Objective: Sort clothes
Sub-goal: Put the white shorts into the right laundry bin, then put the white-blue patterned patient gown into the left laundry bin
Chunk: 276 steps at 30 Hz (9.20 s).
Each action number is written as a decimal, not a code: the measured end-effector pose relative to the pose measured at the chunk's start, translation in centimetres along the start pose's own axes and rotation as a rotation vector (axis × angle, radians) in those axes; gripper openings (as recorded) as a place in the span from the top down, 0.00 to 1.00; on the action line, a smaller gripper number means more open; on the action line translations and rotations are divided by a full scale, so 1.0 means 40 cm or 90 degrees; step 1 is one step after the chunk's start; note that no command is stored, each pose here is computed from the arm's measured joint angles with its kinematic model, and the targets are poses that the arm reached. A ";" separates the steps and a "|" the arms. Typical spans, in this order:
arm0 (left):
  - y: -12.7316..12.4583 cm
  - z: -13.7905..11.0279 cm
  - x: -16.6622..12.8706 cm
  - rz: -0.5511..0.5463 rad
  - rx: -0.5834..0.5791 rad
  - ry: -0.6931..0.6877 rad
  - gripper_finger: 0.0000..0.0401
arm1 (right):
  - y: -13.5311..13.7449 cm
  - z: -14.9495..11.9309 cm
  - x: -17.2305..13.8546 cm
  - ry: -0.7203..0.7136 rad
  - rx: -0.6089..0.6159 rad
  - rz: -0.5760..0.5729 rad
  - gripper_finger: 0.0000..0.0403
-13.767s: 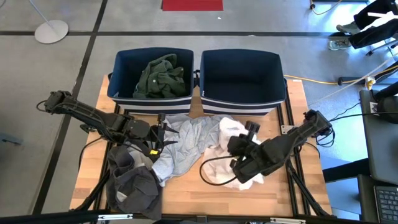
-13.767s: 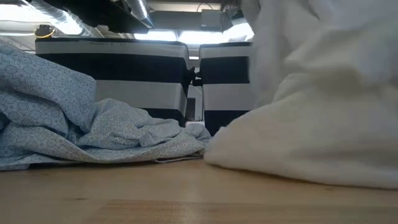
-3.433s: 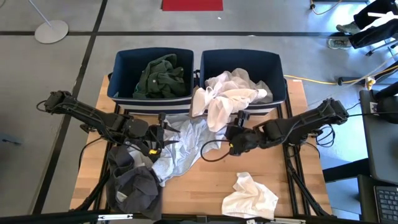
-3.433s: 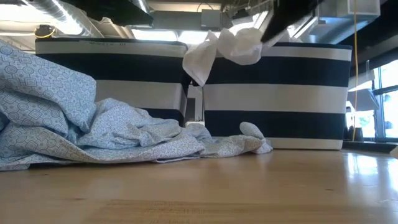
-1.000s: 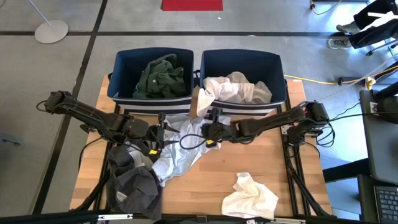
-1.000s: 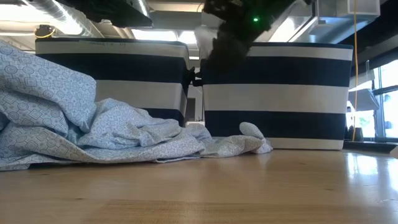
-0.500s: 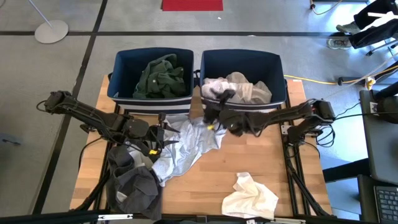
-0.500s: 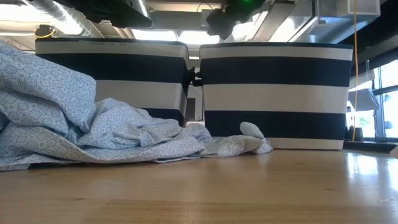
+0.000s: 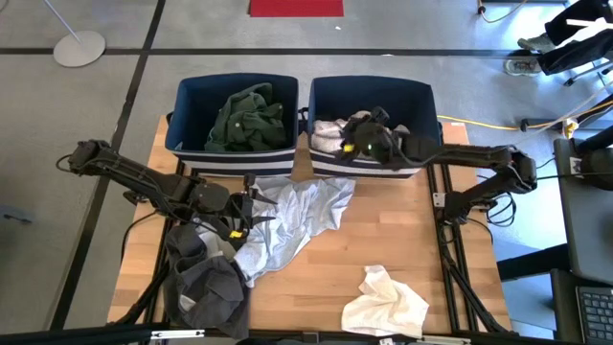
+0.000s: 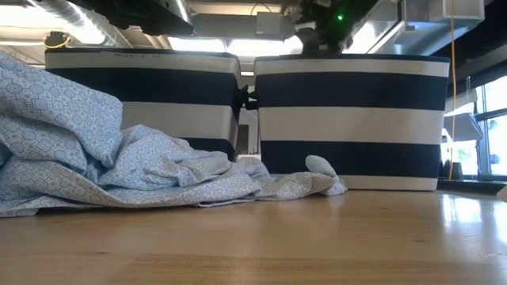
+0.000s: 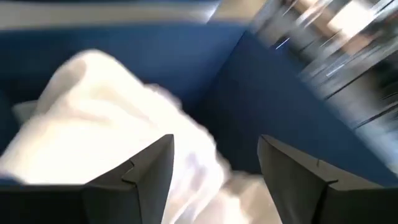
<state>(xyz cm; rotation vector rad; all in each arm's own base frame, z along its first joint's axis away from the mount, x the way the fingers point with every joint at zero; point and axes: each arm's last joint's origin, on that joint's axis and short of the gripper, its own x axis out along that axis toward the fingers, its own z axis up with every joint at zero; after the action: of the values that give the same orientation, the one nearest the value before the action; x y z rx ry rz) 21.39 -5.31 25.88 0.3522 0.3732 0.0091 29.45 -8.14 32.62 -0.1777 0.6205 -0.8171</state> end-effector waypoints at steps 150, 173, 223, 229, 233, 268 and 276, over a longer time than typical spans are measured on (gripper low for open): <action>0.001 0.005 0.000 0.003 -0.022 -0.013 0.57 | -0.253 0.317 -0.300 0.011 0.100 -0.175 0.96; 0.001 0.005 0.000 0.003 -0.023 -0.013 0.57 | -0.165 -0.024 0.131 0.429 0.016 -0.093 0.81; -0.013 -0.107 -0.010 0.103 -0.296 0.266 0.57 | 0.449 -0.153 -0.198 0.096 -0.192 0.396 0.45; -0.033 -0.160 0.018 0.194 -0.407 0.370 0.57 | 0.490 -0.231 -0.181 0.020 -0.155 0.438 0.45; -0.059 -0.189 0.058 0.185 -0.427 0.425 0.57 | 0.495 -0.266 -0.165 -0.004 -0.131 0.445 0.45; -0.119 -0.006 0.175 -0.150 -0.361 0.227 0.56 | 0.476 -0.376 -0.152 0.197 -0.138 0.496 0.45; -0.102 -0.008 0.187 -0.153 -0.356 0.216 0.52 | 0.480 -0.383 -0.165 0.202 -0.143 0.496 0.45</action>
<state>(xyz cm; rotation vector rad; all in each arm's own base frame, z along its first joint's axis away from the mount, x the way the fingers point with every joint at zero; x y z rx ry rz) 28.03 -8.47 21.56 -0.2533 0.7243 -0.0619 29.17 11.05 15.90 0.0008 0.9944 -0.0156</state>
